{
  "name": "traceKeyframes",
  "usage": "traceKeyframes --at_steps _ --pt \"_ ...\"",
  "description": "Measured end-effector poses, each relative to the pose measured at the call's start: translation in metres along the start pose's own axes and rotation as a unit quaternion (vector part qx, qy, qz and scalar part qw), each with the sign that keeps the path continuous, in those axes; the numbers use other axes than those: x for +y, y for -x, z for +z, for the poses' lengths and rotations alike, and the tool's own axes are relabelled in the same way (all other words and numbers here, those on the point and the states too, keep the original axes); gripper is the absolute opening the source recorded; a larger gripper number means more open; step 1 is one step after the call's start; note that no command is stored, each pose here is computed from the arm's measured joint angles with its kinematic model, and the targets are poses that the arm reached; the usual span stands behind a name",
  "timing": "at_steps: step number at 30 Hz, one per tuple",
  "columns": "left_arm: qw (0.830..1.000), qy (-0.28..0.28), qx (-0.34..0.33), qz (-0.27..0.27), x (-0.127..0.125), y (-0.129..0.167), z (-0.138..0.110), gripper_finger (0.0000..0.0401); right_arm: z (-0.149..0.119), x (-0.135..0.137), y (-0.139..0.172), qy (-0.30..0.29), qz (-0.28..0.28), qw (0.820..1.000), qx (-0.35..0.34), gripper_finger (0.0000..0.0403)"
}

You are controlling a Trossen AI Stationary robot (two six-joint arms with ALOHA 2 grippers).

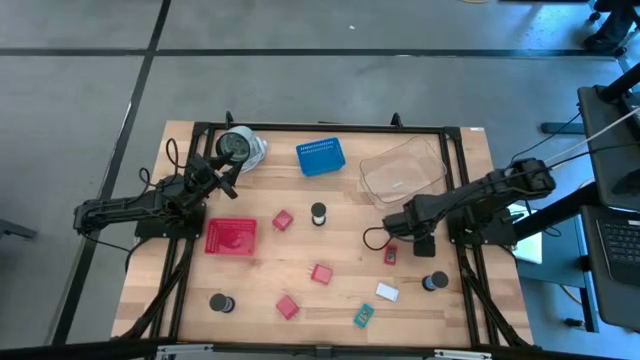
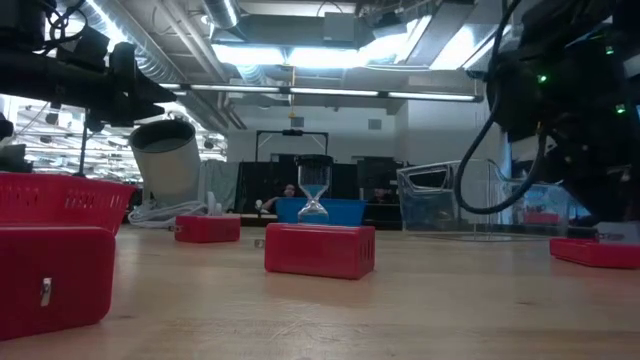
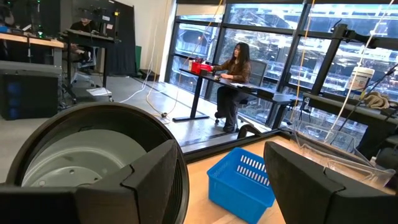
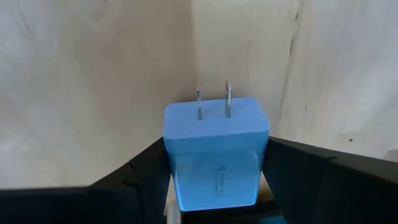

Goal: Pick & Place Office items
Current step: Put the light blue charger adapter into the transparent bin

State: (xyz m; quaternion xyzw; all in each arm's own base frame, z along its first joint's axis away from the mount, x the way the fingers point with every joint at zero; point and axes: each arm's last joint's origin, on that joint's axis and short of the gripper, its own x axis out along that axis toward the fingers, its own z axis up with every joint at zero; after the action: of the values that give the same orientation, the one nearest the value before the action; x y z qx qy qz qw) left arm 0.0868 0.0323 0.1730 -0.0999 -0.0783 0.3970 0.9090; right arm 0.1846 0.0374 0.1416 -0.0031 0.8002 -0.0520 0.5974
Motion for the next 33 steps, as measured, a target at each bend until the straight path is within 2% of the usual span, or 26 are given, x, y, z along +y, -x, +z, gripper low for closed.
traceKeyframes --at_steps 6,12,16,21,25,30,33 --pt "1.000 0.000 0.000 0.000 0.000 0.000 0.000 0.0239 -0.001 0.006 0.024 0.010 0.020 0.999 -0.032 0.0220" --pt "1.000 0.001 0.000 0.000 0.000 0.000 0.000 0.0239 -0.008 0.004 0.083 0.012 0.043 0.991 -0.129 0.0215" --pt "1.000 0.001 0.000 0.000 0.000 0.000 0.000 0.0239 -0.018 -0.004 0.131 -0.010 0.025 0.970 -0.243 0.0220" --pt "1.000 0.000 0.000 0.000 0.000 0.000 0.000 0.0239 -0.028 -0.033 0.170 -0.130 -0.044 0.929 -0.343 0.0226" --pt "1.000 0.000 0.000 0.000 0.000 0.000 0.000 0.0239 -0.025 -0.064 0.173 -0.229 -0.070 0.908 -0.343 0.0222" --pt "1.000 0.000 0.000 0.000 0.000 0.000 0.000 0.0239 -0.014 -0.101 0.149 -0.310 -0.079 0.902 -0.291 0.0222" --pt "1.000 0.000 0.000 0.000 0.000 0.000 0.000 0.0239 -0.008 -0.118 0.132 -0.335 -0.064 0.901 -0.268 0.0223"
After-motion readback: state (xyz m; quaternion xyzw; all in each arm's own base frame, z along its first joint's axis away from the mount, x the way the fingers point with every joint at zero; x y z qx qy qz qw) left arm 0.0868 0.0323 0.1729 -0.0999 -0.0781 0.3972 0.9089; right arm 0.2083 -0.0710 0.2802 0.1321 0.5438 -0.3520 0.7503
